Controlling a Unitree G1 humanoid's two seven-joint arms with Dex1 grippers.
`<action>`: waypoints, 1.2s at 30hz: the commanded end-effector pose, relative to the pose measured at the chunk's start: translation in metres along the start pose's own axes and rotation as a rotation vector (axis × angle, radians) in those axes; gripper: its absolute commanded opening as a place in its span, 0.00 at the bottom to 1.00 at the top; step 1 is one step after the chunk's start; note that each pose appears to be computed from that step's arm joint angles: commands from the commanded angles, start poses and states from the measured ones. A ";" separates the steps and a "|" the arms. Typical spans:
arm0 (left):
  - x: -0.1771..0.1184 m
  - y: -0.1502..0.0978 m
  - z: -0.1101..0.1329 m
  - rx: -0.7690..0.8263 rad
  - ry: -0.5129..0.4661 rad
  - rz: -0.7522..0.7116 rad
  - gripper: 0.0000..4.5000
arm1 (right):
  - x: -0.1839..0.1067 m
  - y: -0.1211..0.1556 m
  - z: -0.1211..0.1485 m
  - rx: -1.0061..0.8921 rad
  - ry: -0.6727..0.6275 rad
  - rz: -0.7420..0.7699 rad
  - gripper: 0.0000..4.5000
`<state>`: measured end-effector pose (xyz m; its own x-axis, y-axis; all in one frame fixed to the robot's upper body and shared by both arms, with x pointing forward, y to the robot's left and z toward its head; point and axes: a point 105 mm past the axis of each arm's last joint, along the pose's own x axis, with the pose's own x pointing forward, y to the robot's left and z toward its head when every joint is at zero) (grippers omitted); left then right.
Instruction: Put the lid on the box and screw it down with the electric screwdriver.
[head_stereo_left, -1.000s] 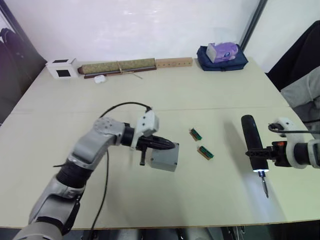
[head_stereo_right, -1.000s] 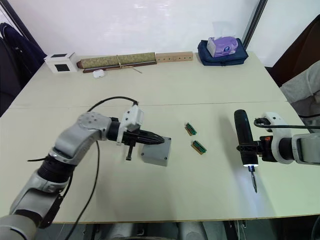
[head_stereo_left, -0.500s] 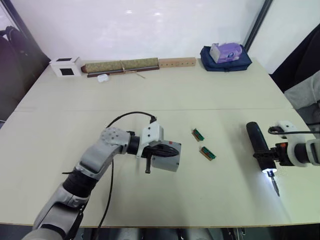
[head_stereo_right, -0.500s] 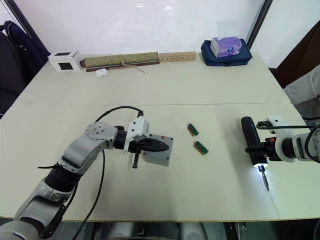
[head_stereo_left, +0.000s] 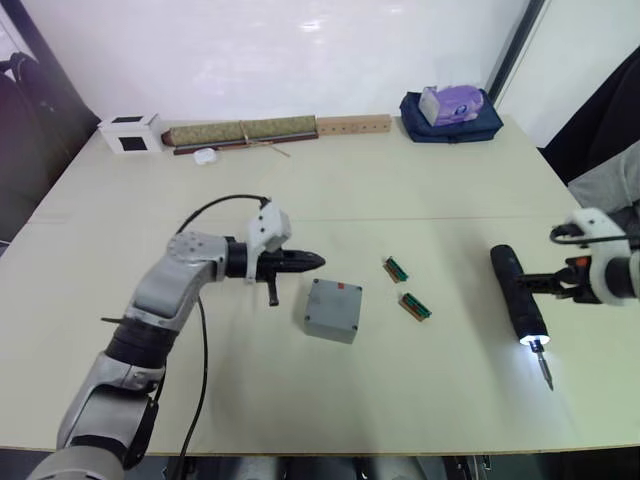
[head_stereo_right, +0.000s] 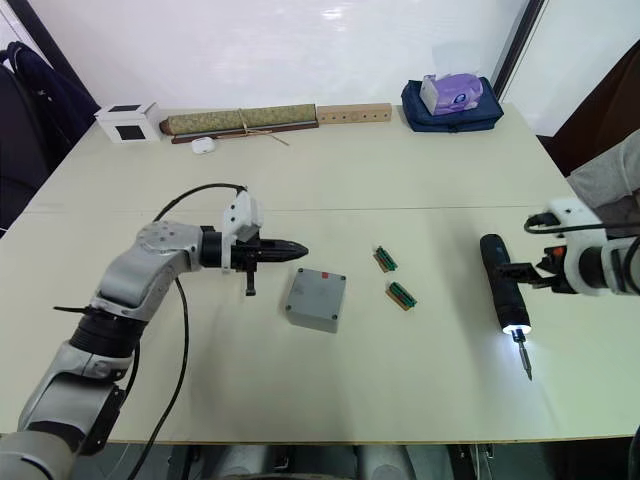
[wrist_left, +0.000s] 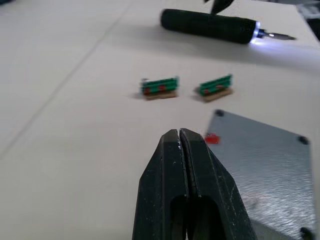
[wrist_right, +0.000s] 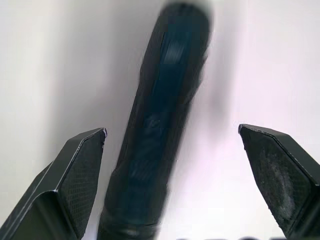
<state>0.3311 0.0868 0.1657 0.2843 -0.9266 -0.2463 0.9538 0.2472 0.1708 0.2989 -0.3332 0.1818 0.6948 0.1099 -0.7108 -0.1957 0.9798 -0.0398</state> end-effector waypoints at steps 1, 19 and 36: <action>-0.020 0.021 -0.009 0.027 0.073 0.093 0.00 | -0.039 0.073 0.056 -0.293 -0.289 0.286 0.99; 0.021 -0.018 -0.043 0.028 0.190 -0.042 0.00 | 0.027 0.249 -0.048 -0.477 -0.206 0.805 0.99; -0.012 -0.020 -0.057 0.056 0.339 -0.161 0.00 | 0.025 0.211 -0.030 -0.620 -0.230 0.655 0.99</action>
<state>0.3272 0.1180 0.1053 0.2274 -0.7803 -0.5827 0.9732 0.1606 0.1646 0.2457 -0.1240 0.1255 0.3858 0.7060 -0.5939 -0.8890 0.4565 -0.0349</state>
